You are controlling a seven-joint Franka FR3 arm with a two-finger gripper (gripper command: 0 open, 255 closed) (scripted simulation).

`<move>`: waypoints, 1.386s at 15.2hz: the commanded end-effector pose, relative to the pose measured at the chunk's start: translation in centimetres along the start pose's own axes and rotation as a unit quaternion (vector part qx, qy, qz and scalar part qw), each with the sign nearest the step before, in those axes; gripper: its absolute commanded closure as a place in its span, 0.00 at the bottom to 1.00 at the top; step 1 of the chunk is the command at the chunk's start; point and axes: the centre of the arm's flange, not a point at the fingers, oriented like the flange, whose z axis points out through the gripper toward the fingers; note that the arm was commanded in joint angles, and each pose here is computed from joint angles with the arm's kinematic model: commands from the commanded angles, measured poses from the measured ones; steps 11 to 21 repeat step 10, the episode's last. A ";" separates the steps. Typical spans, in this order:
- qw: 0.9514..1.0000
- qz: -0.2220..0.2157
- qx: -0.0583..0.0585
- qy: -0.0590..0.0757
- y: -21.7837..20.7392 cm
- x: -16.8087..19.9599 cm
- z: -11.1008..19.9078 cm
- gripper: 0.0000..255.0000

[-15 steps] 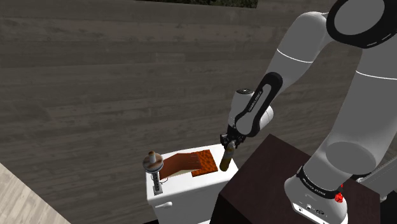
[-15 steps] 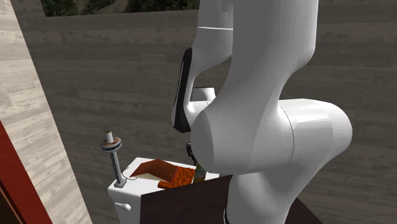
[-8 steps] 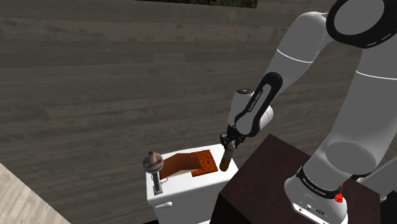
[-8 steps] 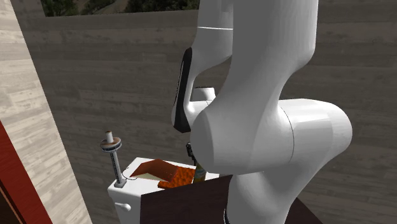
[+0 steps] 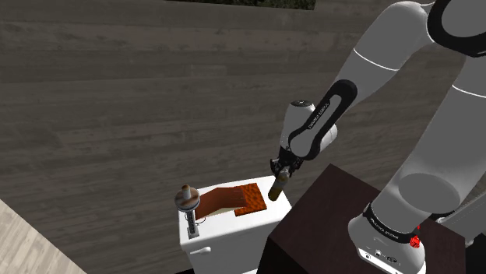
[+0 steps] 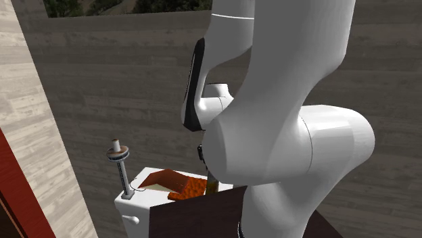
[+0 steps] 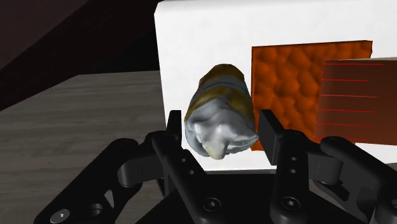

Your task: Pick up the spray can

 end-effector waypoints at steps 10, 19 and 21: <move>1.000 0.000 0.000 0.000 0.3 -0.4 -4.8 1.00; 1.000 0.000 0.000 0.000 0.3 -0.4 -4.8 1.00; 1.000 0.000 0.000 0.000 0.3 -0.4 -4.8 1.00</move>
